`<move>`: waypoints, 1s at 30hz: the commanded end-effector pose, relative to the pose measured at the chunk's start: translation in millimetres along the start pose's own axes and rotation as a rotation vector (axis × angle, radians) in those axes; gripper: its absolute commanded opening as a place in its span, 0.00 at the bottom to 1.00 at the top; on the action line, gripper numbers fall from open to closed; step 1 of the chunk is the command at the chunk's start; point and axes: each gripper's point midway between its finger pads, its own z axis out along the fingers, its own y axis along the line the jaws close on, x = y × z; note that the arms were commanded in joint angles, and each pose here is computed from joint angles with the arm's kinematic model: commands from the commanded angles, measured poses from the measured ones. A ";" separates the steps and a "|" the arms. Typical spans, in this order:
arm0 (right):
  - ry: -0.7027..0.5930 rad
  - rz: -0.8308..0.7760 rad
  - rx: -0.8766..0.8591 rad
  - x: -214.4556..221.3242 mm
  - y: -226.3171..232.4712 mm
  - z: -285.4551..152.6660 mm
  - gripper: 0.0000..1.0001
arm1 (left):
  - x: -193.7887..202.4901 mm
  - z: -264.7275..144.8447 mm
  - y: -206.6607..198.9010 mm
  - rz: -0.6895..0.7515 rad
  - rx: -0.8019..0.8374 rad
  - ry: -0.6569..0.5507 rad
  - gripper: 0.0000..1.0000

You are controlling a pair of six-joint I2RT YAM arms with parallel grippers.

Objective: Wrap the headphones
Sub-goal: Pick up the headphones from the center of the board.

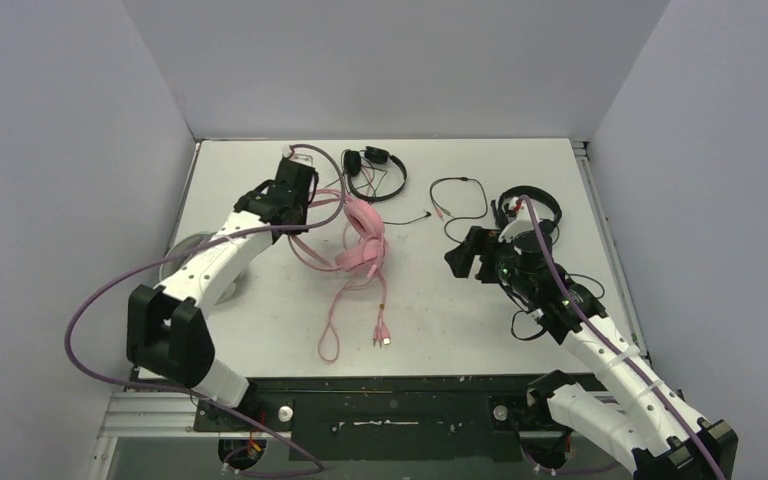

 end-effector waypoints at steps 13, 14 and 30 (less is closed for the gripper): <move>-0.177 -0.245 -0.425 -40.0 80.3 -13.8 0.93 | -119.9 -177.1 21.0 -0.306 0.302 -0.477 0.00; -0.193 -0.250 -0.455 -41.0 86.0 -15.2 0.93 | -122.0 -184.3 19.5 -0.322 0.326 -0.486 0.00; -0.406 -0.319 -0.641 -59.7 136.4 -25.0 0.93 | -135.3 -247.4 -44.1 -0.500 0.812 -0.426 0.00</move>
